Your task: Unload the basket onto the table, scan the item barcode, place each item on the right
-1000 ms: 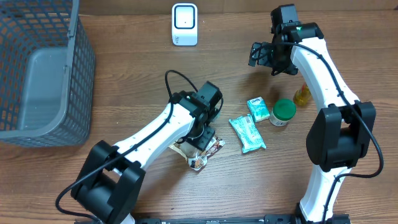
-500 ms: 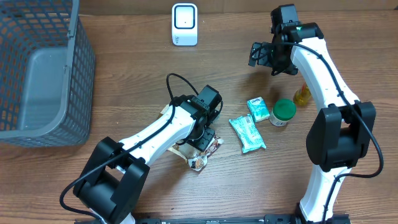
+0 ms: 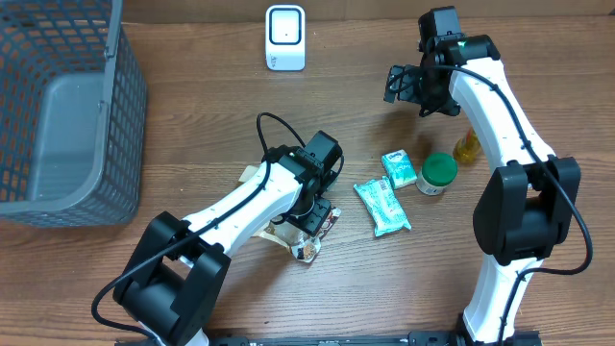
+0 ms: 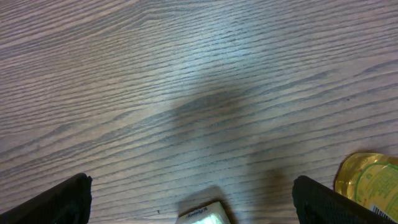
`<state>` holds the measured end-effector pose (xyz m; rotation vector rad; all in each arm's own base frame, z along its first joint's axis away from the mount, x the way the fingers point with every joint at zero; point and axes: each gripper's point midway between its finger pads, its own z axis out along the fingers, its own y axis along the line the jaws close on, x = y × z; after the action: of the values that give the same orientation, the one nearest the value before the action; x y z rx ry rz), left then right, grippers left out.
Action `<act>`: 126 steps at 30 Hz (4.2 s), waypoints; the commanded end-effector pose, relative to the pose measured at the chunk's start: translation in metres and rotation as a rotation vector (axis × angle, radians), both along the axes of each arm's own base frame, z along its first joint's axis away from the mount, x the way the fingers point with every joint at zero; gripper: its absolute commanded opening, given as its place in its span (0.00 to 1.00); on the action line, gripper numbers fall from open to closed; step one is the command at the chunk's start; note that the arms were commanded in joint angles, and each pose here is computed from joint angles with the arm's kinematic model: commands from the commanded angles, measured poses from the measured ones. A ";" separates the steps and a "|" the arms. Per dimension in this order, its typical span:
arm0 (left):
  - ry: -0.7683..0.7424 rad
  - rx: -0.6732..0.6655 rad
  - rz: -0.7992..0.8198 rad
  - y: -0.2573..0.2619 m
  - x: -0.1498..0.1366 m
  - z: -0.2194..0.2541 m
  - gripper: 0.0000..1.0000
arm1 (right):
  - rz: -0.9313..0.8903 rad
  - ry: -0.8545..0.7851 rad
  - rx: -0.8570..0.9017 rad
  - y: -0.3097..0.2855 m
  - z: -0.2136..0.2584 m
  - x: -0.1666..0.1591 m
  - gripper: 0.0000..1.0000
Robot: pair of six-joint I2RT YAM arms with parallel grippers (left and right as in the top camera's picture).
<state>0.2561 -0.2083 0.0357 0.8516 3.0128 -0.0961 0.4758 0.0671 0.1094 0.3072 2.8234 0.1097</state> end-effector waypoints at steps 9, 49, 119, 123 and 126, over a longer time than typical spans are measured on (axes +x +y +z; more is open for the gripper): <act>0.062 0.015 0.010 -0.003 -0.007 0.018 0.66 | 0.005 -0.047 -0.008 0.000 0.018 0.004 1.00; -0.298 0.074 0.102 0.007 0.059 -0.011 0.48 | 0.005 -0.047 -0.008 0.000 0.018 0.004 1.00; 0.245 -0.035 1.079 0.110 0.023 -0.025 0.97 | 0.005 -0.047 -0.008 0.000 0.018 0.004 1.00; 0.224 -0.054 1.122 0.110 0.025 -0.036 0.97 | 0.005 -0.047 -0.008 0.000 0.018 0.004 1.00; 0.197 -0.080 1.119 0.109 0.029 -0.044 0.96 | 0.005 -0.047 -0.008 0.000 0.018 0.004 1.00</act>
<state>0.2950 -0.1044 0.0051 -0.8491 3.1209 -0.3425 0.4759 0.0673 0.1094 0.3066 2.8231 0.1099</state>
